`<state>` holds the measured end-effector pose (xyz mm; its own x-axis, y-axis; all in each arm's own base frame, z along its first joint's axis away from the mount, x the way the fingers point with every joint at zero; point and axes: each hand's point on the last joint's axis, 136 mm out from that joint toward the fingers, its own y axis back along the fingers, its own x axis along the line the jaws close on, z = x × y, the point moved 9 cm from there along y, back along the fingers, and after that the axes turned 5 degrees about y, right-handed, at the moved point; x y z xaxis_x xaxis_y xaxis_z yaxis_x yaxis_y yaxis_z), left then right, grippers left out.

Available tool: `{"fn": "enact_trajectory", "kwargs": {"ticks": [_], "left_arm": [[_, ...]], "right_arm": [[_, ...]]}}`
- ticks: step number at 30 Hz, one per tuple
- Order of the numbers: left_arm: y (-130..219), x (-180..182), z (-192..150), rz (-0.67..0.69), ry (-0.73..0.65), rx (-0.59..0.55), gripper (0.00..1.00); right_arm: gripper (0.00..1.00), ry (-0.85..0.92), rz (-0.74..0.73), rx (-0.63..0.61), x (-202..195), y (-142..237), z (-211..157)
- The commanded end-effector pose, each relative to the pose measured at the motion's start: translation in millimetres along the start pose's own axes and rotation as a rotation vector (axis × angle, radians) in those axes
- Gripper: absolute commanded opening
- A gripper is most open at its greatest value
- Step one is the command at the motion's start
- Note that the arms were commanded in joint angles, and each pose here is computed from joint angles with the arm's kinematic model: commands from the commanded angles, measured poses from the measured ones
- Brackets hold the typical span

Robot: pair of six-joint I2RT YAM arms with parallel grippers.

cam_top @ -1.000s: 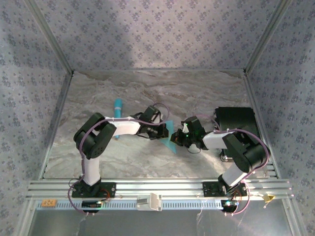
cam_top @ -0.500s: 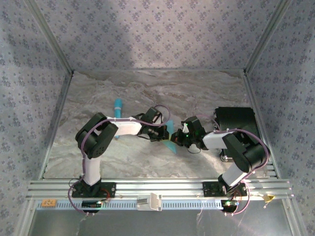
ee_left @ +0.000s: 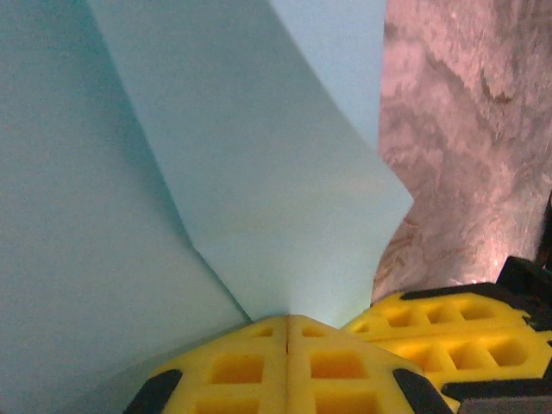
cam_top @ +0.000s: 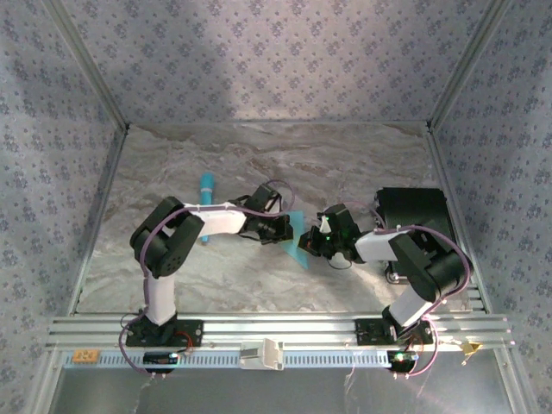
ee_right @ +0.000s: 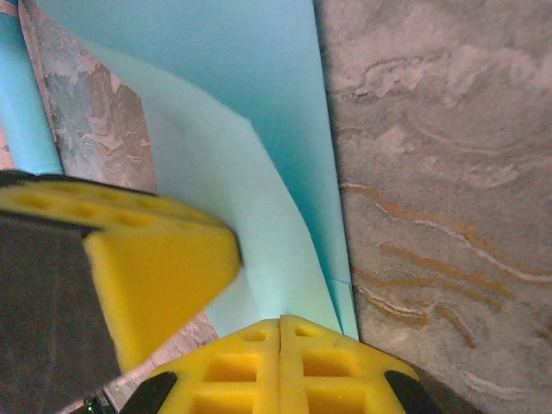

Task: Fold a paper plane with a square sheet of paper (pick it up from the middle)
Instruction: Fourth fold the wing at the center of the table.

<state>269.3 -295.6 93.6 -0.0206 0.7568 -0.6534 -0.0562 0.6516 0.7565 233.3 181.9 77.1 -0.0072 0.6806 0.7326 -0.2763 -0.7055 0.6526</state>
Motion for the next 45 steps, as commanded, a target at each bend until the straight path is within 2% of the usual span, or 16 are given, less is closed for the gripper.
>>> {"fn": "enact_trajectory", "kwargs": {"ticks": [1, 15, 20, 35, 45], "left_arm": [[4.3, -13.1, 8.4, -0.045, -0.022, -0.022, 0.01], [-3.2, -4.2, 17.7, -0.042, -0.017, -0.018, 0.04], [-10.0, 14.5, 26.5, 0.015, 0.026, -0.026, 0.04], [8.9, 34.0, 72.3, 0.078, 0.091, -0.113, 0.03], [19.0, 44.7, 89.6, 0.115, 0.120, -0.155, 0.03]], "right_arm": [[0.00, -0.088, -0.190, 0.116, -41.5, -2.7, -30.3], [0.00, -0.094, -0.192, 0.125, -44.4, -2.9, -32.5], [0.00, -0.092, -0.195, 0.127, -46.0, -1.9, -34.0], [0.00, -0.076, -0.185, 0.129, -44.9, -0.7, -33.4], [0.00, -0.066, -0.171, 0.137, -43.3, -1.6, -32.5]]}}
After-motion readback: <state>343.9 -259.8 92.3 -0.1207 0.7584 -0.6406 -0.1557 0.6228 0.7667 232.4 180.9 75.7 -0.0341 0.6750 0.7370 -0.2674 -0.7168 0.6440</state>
